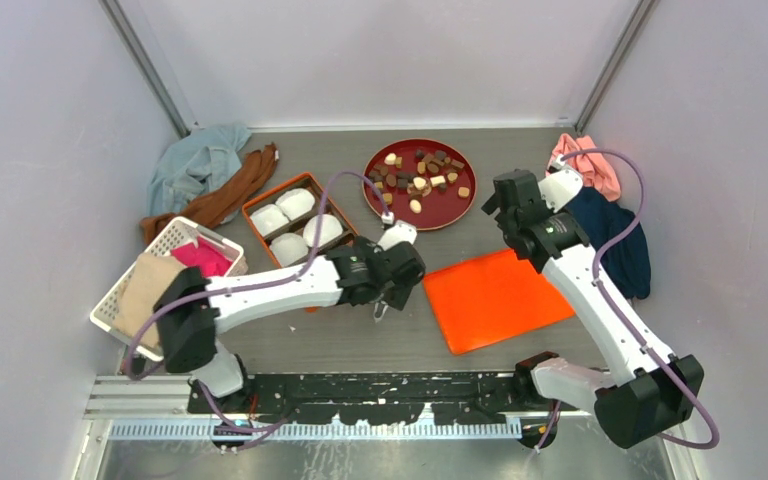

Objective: Pack the chocolate

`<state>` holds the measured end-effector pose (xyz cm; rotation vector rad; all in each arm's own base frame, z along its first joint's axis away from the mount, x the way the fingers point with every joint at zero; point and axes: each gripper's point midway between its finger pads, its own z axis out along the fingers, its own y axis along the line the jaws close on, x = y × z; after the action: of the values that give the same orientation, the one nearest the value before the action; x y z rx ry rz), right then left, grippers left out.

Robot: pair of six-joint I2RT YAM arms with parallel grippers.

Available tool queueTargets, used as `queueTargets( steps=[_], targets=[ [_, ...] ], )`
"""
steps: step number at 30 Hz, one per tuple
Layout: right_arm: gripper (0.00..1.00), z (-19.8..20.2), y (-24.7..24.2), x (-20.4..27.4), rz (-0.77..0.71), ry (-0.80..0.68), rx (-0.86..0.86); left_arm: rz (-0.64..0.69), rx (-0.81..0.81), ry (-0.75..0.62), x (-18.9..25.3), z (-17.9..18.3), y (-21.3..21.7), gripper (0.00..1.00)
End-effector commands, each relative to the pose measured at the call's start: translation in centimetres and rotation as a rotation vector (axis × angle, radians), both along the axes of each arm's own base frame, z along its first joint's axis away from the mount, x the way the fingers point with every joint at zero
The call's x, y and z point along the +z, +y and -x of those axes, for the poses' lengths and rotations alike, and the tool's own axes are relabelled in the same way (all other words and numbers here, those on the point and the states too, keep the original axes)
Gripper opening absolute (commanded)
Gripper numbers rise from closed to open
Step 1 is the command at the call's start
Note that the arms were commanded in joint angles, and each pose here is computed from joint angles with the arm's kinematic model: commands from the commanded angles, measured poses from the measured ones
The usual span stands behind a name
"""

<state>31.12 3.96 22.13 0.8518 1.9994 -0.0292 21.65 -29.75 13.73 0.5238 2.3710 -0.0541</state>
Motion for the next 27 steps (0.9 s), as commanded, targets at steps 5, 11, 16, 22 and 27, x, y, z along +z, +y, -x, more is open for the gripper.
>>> queueTargets(
  steps=[5, 11, 16, 22, 27],
  targets=[
    [0.93, 0.4, -0.7, -0.1, 0.05, 0.017, 0.072, 0.006, 0.038, 0.088, -3.7, 0.2, -3.3, 0.92],
    [0.94, 0.2, -0.2, -1.2, 0.028, 0.033, 0.095, 0.07, 0.089, 0.156, -6.3, -1.3, -3.7, 0.89],
    [0.95, 0.2, 0.2, -1.6, 0.011, 0.027, 0.111, 0.083, 0.094, 0.166, -7.6, -2.4, -4.4, 0.88],
    [0.95, 0.2, 0.3, -2.1, 0.005, 0.039, 0.111, 0.078, 0.11, 0.174, -9.0, -3.5, -4.5, 0.86],
    [0.95, 0.0, 0.4, -2.4, 0.004, 0.046, 0.11, 0.082, 0.107, 0.187, -10.3, -3.6, -5.1, 0.82]
  ],
)
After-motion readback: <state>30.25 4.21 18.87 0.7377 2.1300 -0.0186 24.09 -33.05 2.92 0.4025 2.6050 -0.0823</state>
